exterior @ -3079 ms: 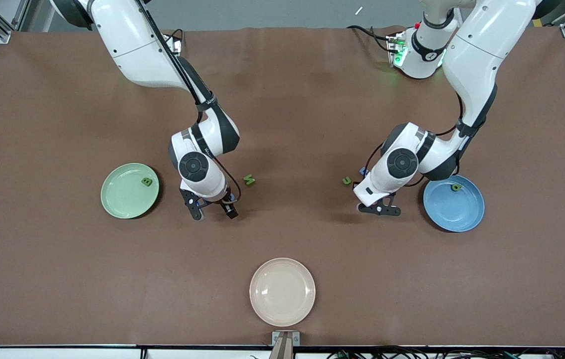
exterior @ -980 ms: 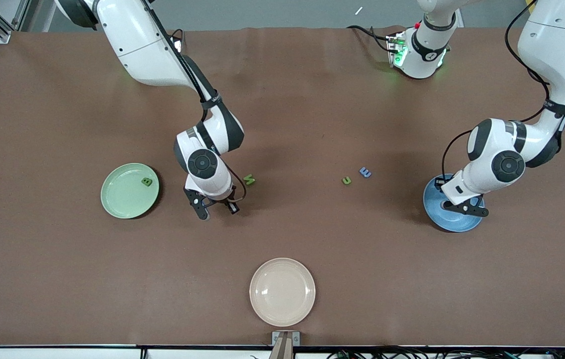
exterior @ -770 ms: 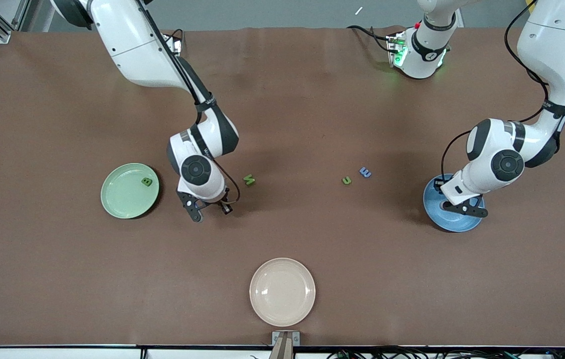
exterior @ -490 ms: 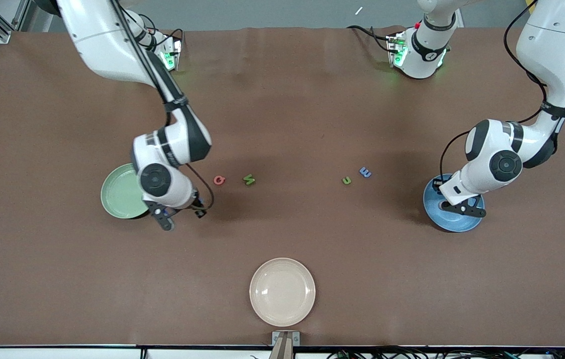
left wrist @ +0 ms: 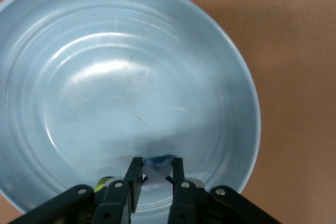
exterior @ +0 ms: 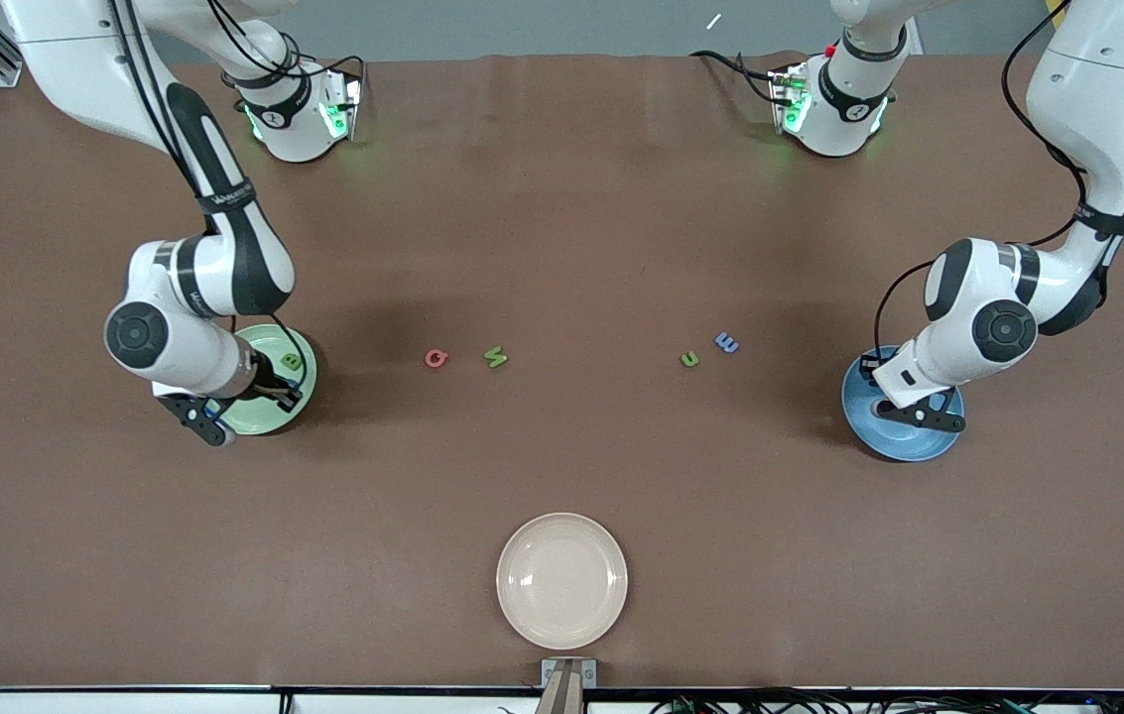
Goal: Sort upper and lower case letters into plates
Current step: 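Drop the x in the blue plate while the right gripper drops C in green plate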
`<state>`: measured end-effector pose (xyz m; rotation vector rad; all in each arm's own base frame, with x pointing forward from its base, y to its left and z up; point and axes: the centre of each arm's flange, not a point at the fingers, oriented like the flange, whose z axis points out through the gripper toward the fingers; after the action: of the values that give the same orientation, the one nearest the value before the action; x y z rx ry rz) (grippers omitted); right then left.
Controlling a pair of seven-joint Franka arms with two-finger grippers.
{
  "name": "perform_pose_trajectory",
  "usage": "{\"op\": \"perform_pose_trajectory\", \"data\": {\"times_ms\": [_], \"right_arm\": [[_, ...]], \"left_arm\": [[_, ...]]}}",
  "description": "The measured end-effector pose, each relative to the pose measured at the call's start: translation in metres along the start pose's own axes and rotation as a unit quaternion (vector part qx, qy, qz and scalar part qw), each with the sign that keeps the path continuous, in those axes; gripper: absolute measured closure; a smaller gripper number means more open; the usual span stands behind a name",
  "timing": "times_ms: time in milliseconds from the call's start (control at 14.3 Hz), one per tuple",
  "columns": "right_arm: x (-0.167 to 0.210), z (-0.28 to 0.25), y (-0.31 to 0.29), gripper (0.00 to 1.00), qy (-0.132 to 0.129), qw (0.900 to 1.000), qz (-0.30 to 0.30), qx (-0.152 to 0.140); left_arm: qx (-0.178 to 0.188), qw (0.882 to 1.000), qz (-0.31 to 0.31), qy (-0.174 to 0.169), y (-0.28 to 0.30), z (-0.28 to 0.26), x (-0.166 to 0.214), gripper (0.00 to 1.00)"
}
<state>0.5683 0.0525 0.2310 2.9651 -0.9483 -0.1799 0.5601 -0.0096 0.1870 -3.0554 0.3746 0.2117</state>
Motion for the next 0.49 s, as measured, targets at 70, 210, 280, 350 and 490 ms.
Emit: {"op": "perform_pose_trajectory", "data": {"times_ms": [70,210,280,350,490], "right_arm": [[-0.001,0.011,0.016,0.65,0.001,1.0,-0.01,0.001],[-0.001,0.028,0.043,0.65,0.0,1.0,-0.025,0.0],[0.0,0.033,0.053,0.65,-0.003,1.0,-0.028,-0.001],[0.0,0.035,0.062,0.65,-0.006,1.0,-0.029,-0.002],[-0.001,0.038,0.069,0.65,-0.009,1.0,-0.028,-0.003]], "left_arm": [[0.0,1.0,-0.001,0.0,-0.001,0.0,0.0,0.73],[0.001,1.0,-0.001,0.0,-0.003,0.0,0.0,0.68],[0.002,1.0,-0.001,0.001,-0.004,-0.001,0.0,0.57],[0.003,1.0,-0.002,0.003,-0.005,-0.003,0.001,0.48],[0.006,1.0,0.0,0.004,-0.004,-0.012,0.005,0.28]]}}
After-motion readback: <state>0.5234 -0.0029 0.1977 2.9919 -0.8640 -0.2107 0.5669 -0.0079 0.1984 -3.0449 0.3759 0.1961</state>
